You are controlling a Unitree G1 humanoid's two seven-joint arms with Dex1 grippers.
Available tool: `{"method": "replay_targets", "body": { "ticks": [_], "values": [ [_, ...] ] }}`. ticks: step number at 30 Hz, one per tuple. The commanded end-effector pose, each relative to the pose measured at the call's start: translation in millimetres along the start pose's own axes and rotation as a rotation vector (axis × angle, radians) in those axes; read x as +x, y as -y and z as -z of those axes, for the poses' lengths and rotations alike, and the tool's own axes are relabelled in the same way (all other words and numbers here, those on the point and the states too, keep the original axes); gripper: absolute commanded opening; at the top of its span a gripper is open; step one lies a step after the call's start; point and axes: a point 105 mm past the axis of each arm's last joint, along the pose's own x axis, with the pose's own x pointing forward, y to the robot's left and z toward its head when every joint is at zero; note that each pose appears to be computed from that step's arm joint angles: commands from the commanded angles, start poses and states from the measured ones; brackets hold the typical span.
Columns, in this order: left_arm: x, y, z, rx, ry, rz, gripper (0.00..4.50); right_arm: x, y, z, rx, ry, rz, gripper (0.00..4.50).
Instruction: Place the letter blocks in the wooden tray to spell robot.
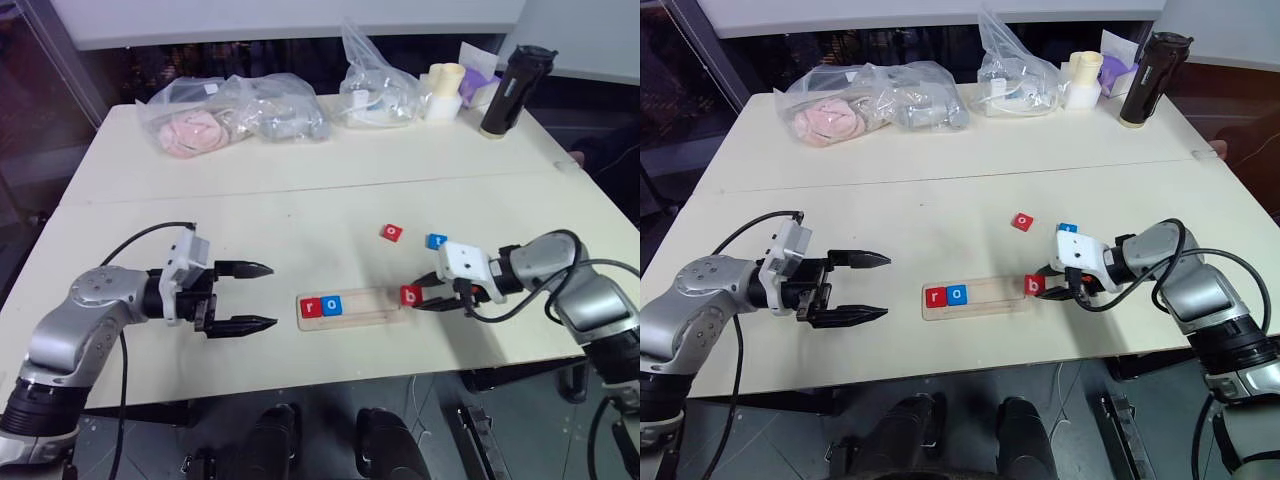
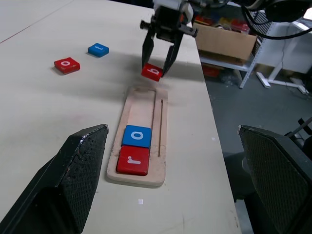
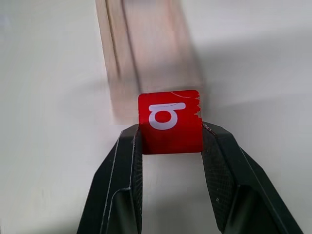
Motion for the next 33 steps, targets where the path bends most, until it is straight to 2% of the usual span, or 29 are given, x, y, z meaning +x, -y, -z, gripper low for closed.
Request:
{"method": "replay_targets", "body": {
  "ticks": [1,4,11,18,33],
  "values": [
    [-2,4,-9,0.041,0.004,0.015,4.50,16,-10,-42,-0.091,0.092,-0.043,1.10],
    [0,5,-9,0.043,0.003,0.021,4.50,32,-15,-51,-0.107,0.103,-0.069,1.10],
    [1,8,-9,0.044,0.004,0.022,4.50,50,-9,-53,-0.118,0.097,-0.065,1.10],
    [1,11,-7,0.042,0.001,0.014,4.50,56,-6,-40,-0.110,0.065,-0.067,1.10],
    [2,9,-7,0.040,0.005,0.004,4.50,63,-1,-33,-0.080,0.058,-0.064,1.10]
  ]
}}
